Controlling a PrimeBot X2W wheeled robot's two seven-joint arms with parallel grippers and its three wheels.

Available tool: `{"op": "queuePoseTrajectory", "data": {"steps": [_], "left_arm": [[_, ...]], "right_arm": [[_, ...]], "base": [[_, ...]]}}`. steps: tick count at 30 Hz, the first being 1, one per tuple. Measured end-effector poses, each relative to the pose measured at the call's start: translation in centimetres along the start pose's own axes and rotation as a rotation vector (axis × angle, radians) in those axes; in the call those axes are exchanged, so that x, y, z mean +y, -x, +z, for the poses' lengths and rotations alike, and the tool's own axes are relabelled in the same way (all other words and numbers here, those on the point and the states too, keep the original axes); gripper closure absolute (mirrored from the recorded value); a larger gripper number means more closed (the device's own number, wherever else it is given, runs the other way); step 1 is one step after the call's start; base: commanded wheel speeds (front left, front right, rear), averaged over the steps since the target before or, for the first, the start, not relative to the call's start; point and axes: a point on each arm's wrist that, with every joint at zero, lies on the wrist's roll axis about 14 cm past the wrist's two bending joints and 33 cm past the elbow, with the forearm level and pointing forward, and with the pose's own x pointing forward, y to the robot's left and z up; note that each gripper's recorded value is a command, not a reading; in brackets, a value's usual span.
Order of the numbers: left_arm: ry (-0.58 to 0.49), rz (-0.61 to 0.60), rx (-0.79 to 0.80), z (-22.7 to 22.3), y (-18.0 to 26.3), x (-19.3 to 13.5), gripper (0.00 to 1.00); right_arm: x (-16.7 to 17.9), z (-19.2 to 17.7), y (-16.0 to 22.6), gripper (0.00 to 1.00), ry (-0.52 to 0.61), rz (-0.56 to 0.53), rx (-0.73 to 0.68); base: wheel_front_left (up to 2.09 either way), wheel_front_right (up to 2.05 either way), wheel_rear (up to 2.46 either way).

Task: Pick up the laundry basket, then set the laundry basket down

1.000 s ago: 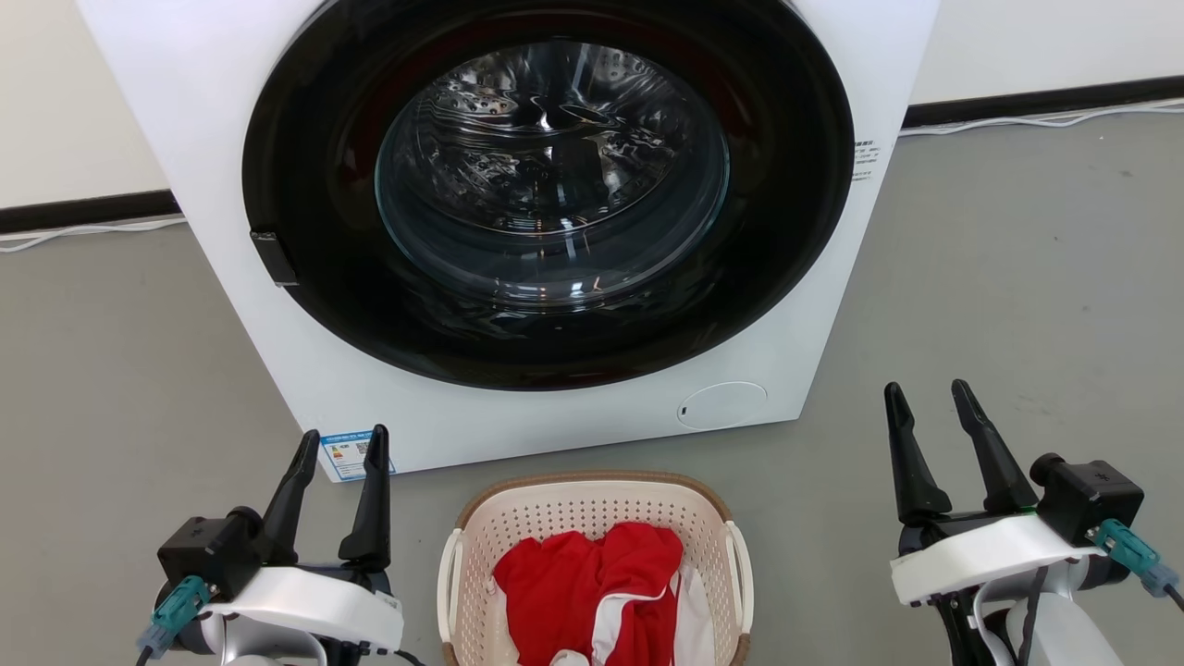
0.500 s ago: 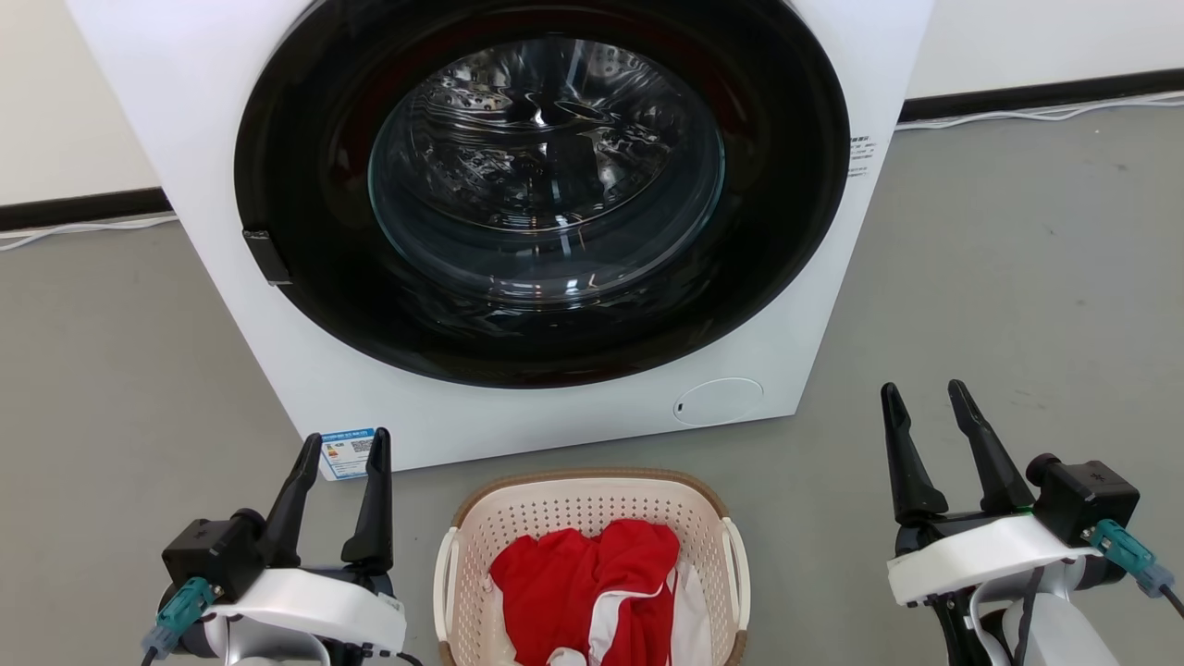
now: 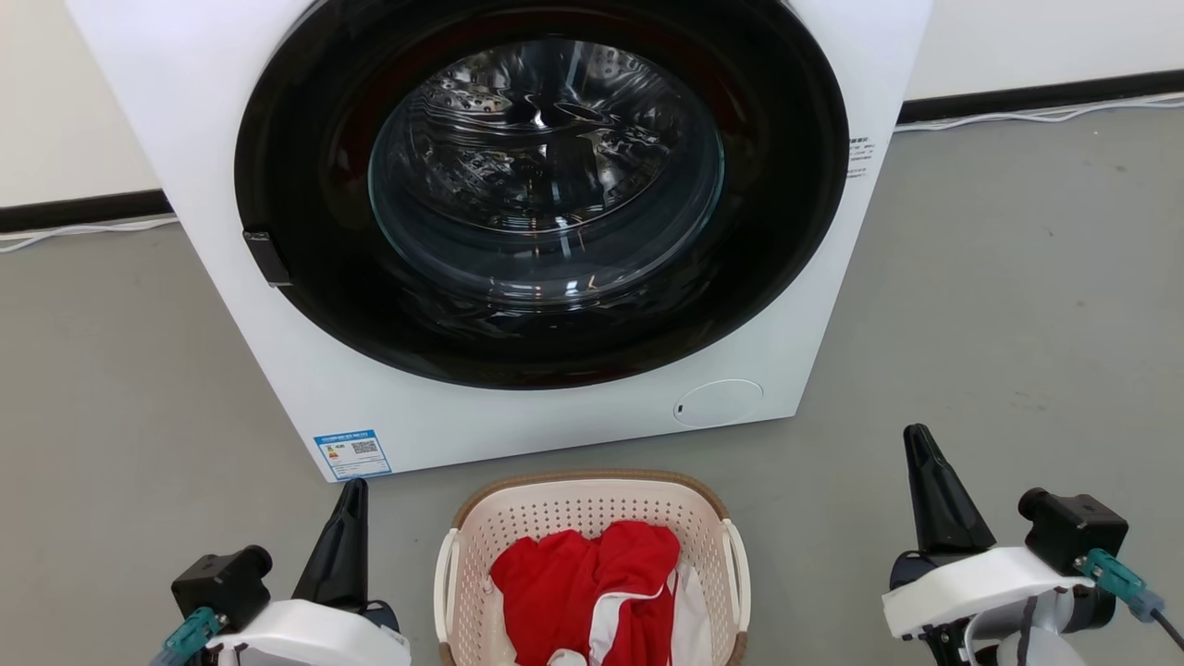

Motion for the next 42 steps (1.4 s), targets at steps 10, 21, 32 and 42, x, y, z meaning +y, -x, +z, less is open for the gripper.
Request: {"op": "queuePoseTrajectory", "data": {"steps": [10,21,32,42], "left_arm": [[0.094,0.034,0.012,-0.1,0.2,0.7,1.0],[0.203,0.071,0.014,0.0,0.4,1.5,1.0],[0.298,0.1,0.016,0.0,0.6,2.1,1.0],[0.401,0.122,0.016,0.1,0.8,2.6,1.0]], "right_arm": [[-0.4,-0.1,-0.2,1.0,-0.104,-0.026,0.012],[-0.7,-0.1,-0.3,1.0,-0.22,-0.05,0.018],[-0.8,-0.3,-0.4,1.0,-0.329,-0.065,0.029],[-1.0,-0.2,-0.6,1.0,-0.439,-0.084,0.026]], "base": [[0.0,0.0,0.0],[0.0,0.0,0.0],[0.0,0.0,0.0],[0.0,0.0,0.0]]}}
